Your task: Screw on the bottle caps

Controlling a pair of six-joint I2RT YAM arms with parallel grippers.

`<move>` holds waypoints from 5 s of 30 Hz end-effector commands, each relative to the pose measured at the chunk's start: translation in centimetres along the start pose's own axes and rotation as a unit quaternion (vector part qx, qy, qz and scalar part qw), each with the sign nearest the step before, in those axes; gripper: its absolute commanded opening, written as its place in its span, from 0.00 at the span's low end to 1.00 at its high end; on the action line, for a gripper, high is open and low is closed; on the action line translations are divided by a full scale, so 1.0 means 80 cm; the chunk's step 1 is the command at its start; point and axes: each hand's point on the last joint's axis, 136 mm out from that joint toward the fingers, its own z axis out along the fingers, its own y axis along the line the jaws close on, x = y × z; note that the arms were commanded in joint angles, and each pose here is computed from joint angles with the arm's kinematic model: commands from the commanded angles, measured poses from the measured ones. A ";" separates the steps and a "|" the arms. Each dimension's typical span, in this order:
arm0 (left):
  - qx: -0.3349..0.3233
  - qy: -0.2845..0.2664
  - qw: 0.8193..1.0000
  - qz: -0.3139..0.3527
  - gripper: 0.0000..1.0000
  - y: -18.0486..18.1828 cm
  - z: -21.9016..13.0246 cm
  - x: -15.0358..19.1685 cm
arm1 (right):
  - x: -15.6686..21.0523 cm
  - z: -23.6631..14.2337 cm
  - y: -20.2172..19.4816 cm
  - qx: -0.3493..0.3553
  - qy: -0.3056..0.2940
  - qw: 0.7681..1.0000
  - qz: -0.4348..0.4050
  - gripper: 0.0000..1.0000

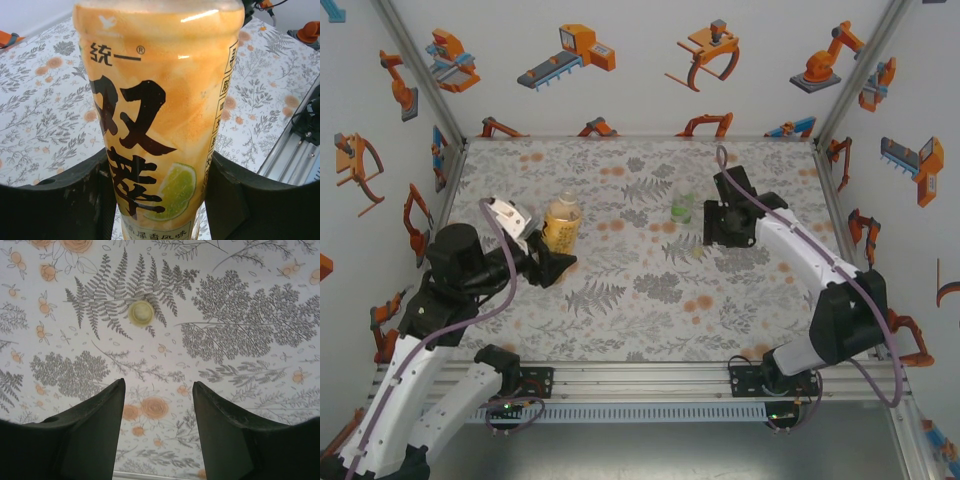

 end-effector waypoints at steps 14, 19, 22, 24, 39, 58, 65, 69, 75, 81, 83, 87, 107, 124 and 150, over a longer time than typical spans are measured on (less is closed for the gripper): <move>-0.020 0.018 0.999 -0.019 0.02 0.011 0.004 0.018 | -0.007 0.095 0.021 0.005 -0.006 1.000 0.021 0.51; -0.022 0.022 0.999 -0.020 0.02 0.013 0.008 0.021 | 0.001 0.111 0.020 0.012 0.011 1.000 0.020 0.50; -0.023 0.026 0.999 -0.020 0.02 0.014 0.010 0.023 | 0.005 0.118 0.020 0.012 0.018 1.000 0.022 0.49; -0.022 0.025 0.999 -0.019 0.02 0.015 0.010 0.022 | 0.009 0.121 0.021 0.011 0.024 0.999 0.023 0.47; -0.028 0.027 0.999 -0.015 0.02 0.015 0.006 0.022 | 0.018 0.135 0.028 0.009 0.040 0.999 0.018 0.46; -0.030 0.025 0.999 -0.012 0.02 0.014 0.002 0.023 | 0.017 0.141 0.029 0.015 0.044 0.999 0.015 0.39; -0.029 0.021 0.999 -0.013 0.02 0.013 0.002 0.021 | 0.018 0.127 0.031 0.021 0.035 0.999 0.008 0.35; -0.027 0.018 0.999 -0.015 0.02 0.012 0.000 0.020 | 0.025 0.111 0.029 0.025 0.032 0.999 0.010 0.35; -0.025 0.011 0.999 -0.016 0.03 0.010 -0.002 0.019 | 0.045 0.070 0.025 0.024 0.022 0.999 0.018 0.34; -0.017 0.010 1.000 -0.024 0.02 0.008 0.002 0.016 | 0.083 0.028 0.034 0.015 0.020 1.000 0.008 0.33; -0.015 0.007 0.999 -0.033 0.02 0.009 0.004 0.015 | 0.095 0.018 0.043 0.009 0.021 1.000 -0.002 0.33; -0.013 0.007 0.999 -0.045 0.02 0.009 0.008 0.015 | 0.118 0.005 0.074 -0.002 0.024 0.999 -0.026 0.32; -0.009 -0.016 0.999 -0.050 0.03 0.000 -0.009 0.003 | 0.195 0.065 0.225 -0.029 0.050 0.992 -0.109 0.34; -0.015 -0.017 0.999 -0.050 0.03 0.002 -0.009 0.004 | 0.187 0.046 0.231 -0.032 0.042 0.992 -0.112 0.44; -0.016 -0.009 0.999 -0.050 0.03 0.004 -0.005 0.009 | 0.214 0.068 0.225 -0.020 0.066 0.991 -0.114 0.43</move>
